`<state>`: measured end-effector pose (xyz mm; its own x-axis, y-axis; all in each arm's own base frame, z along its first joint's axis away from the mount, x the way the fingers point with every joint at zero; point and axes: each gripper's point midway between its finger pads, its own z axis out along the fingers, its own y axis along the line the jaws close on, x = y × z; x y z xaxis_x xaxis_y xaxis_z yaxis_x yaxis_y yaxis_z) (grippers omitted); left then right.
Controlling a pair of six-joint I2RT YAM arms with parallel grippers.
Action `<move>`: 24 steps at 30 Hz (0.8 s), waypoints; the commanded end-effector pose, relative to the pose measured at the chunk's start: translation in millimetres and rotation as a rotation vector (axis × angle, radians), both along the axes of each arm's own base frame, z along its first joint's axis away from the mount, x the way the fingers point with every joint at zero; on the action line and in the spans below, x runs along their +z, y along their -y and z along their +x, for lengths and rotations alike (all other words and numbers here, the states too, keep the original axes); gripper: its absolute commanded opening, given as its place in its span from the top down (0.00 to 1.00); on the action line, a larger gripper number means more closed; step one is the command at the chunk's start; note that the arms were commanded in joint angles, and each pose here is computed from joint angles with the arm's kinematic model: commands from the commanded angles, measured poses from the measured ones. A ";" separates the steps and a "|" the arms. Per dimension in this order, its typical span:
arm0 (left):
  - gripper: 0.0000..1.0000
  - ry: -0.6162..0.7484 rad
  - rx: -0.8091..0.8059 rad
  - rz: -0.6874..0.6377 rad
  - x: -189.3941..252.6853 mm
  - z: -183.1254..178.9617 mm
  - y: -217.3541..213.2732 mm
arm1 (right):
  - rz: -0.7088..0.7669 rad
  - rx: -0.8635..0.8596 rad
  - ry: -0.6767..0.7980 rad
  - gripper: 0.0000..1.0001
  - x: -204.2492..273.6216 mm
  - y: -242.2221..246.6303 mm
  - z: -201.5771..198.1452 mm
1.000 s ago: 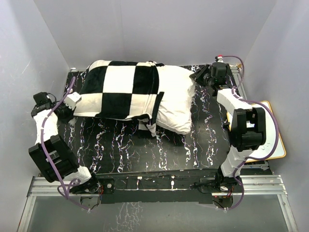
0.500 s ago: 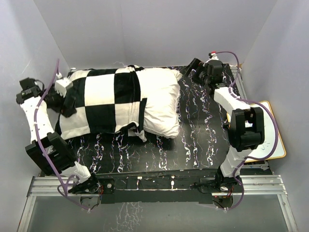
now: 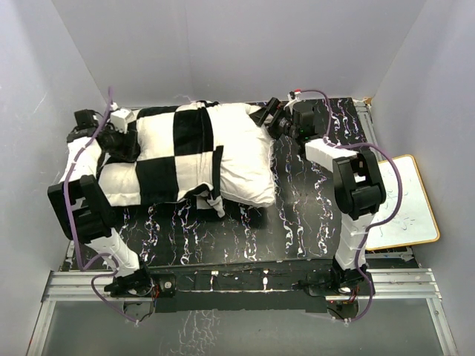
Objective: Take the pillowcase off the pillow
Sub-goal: Remove the pillow from the pillowcase.
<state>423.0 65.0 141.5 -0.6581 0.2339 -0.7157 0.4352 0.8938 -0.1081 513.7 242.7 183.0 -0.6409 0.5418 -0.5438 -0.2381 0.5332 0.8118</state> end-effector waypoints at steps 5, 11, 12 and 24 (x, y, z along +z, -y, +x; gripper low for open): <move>0.65 -0.249 -0.425 -0.251 -2.1 -111.0 173.8 | 0.124 0.189 0.307 0.05 109.9 -34.1 -7.2; 0.59 -0.202 -0.520 -0.306 67.7 -122.4 195.5 | -0.093 0.030 0.588 0.81 150.2 -3.5 -3.4; 0.49 -0.182 -0.527 -0.293 80.8 -122.4 192.5 | -0.125 -0.016 0.688 0.91 168.2 5.4 -9.5; 0.03 0.102 -0.344 0.042 133.5 -66.5 15.2 | -0.160 0.182 1.311 0.92 266.5 14.0 -100.4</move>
